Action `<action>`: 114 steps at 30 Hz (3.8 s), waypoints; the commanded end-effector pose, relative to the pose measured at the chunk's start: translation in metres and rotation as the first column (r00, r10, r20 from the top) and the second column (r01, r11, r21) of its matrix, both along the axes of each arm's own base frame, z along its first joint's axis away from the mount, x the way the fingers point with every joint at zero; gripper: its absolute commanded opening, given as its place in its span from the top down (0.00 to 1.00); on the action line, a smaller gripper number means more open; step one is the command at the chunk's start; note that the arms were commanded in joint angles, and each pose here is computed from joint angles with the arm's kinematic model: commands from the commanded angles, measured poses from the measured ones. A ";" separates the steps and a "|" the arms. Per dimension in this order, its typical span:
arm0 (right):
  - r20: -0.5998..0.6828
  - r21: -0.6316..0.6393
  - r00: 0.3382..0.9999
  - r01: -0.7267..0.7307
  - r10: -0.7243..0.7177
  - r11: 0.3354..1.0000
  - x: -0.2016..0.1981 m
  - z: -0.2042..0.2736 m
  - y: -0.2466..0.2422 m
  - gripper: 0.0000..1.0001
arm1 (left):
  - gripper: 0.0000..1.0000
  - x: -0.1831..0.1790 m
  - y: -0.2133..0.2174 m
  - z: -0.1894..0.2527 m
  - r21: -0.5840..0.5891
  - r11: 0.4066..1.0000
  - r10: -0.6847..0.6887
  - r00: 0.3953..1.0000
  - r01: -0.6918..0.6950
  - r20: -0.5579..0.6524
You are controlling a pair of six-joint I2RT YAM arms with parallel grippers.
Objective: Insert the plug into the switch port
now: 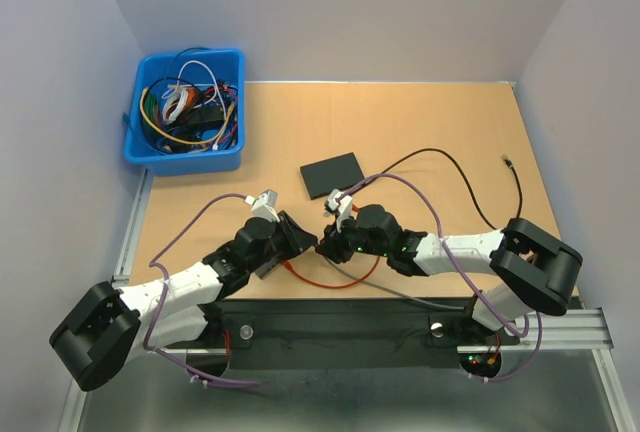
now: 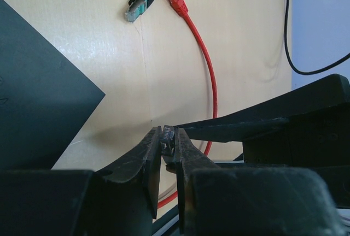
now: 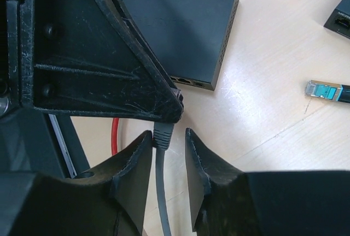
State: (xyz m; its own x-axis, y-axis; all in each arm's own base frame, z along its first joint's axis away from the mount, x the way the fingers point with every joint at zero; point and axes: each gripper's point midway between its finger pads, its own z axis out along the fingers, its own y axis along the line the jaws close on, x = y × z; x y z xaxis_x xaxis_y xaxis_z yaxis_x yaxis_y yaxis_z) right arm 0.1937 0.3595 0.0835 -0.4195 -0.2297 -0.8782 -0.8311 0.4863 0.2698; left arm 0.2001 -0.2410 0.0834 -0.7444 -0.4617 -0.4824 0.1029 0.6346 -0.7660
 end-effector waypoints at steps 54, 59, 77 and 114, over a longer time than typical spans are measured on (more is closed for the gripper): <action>0.004 -0.204 0.928 0.365 -0.372 0.908 0.074 -0.033 0.006 0.99 | 0.01 -0.032 0.105 -0.036 0.314 0.885 0.407 0.899 -0.344 -0.164; 0.002 -0.237 0.926 0.368 -0.378 0.899 0.079 -0.048 0.012 1.00 | 0.01 -0.028 0.105 -0.029 0.408 0.855 0.412 0.897 -0.320 -0.159; -0.034 -0.281 0.933 0.334 -0.357 0.900 0.076 -0.073 0.019 1.00 | 0.01 -0.052 0.098 0.002 0.435 0.865 0.380 0.892 -0.249 -0.245; 0.017 -0.219 0.911 0.405 -0.412 0.887 0.075 -0.041 -0.005 0.99 | 0.01 -0.041 0.101 -0.066 0.570 0.806 0.390 0.865 -0.155 -0.316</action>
State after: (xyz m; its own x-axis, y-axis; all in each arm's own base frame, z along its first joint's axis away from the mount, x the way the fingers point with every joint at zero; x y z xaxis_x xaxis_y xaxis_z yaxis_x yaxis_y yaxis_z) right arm 0.2684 0.3533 0.0364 -0.5547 -0.2264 -0.8007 -0.5450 0.8260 0.1440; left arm 0.1714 -0.1453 0.0461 -0.7804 -0.4473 -0.4368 -0.3638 0.8931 -0.2645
